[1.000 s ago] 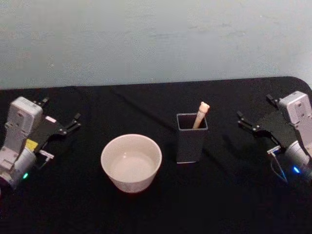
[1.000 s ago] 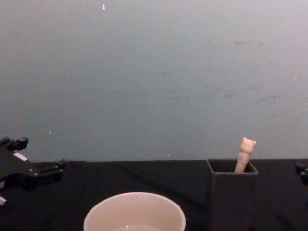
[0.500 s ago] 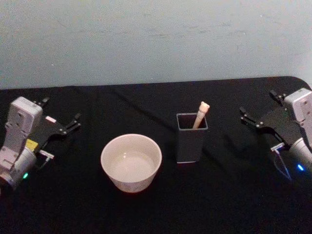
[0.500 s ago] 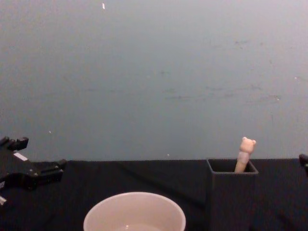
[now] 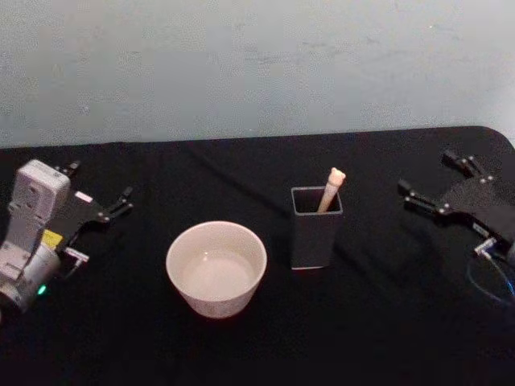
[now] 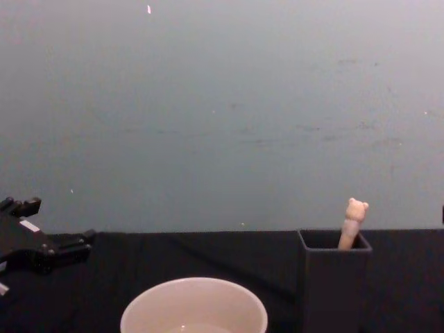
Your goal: Pick up the stirring spoon with one hand, stir inside the cup, then place it back in its original position.
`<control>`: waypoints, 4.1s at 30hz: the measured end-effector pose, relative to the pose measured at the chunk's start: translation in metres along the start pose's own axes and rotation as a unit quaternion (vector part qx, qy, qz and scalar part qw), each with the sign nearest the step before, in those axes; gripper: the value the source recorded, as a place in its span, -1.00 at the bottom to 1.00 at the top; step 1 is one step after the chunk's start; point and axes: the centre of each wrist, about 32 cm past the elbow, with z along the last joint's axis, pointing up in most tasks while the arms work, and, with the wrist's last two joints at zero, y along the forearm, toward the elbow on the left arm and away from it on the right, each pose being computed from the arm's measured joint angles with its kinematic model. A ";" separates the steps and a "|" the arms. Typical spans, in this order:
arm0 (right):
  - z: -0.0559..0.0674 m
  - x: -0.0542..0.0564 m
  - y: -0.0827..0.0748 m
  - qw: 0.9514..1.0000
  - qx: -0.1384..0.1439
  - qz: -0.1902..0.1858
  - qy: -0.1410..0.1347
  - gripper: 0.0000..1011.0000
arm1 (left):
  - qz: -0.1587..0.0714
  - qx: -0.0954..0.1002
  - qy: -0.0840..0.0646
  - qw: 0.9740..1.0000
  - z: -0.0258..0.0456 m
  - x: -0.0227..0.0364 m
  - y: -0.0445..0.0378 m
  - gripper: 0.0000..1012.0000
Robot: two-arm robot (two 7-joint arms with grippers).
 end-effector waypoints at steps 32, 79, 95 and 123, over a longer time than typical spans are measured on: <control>0.001 -0.034 0.049 0.990 -0.011 0.118 0.073 0.98 | 0.000 0.000 0.000 1.000 0.0000 0.0000 0.0000 0.98; 0.001 -0.034 0.073 0.990 -0.016 0.113 0.085 0.63 | 0.000 0.000 0.000 1.000 0.0000 0.0000 0.0000 0.98; 0.001 -0.034 0.073 0.990 -0.016 0.114 0.086 -0.34 | 0.000 0.000 0.000 1.000 0.0000 0.0000 0.0000 0.98; 0.004 -0.033 0.073 0.988 -0.016 0.117 0.095 -0.55 | 0.000 0.000 0.000 1.000 0.0000 0.0000 0.0000 0.98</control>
